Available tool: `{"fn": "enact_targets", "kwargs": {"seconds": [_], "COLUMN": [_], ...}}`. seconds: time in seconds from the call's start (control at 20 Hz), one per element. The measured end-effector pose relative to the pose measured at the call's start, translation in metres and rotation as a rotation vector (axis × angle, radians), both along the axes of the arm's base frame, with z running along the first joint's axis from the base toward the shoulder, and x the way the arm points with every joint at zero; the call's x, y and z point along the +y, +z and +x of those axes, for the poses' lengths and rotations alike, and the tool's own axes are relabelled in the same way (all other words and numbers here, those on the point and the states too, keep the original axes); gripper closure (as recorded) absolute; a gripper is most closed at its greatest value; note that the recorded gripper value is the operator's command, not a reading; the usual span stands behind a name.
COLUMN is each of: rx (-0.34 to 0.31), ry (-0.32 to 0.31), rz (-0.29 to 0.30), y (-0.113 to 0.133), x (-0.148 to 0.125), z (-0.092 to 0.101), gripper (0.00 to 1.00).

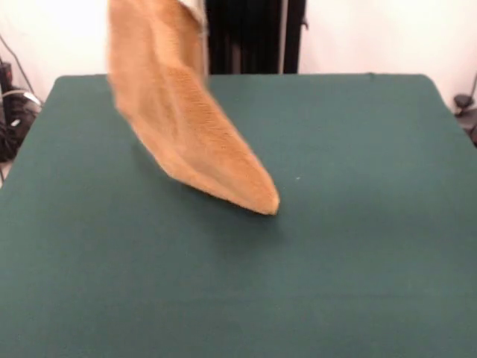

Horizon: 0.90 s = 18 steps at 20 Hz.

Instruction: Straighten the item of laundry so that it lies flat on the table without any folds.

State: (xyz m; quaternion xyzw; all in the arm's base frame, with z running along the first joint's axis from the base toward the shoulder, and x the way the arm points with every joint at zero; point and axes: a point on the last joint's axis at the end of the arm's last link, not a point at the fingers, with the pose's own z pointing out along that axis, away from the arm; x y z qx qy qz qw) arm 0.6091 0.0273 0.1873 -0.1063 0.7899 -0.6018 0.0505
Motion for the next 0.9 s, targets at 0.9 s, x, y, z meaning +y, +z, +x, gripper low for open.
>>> {"fn": "enact_targets", "kwargs": {"seconds": [0.9], "rx": [-0.424], "ry": [-0.907], "rz": [1.453], "y": [-0.108], "x": [-0.123], "z": [-0.007], "gripper": [1.0]}}
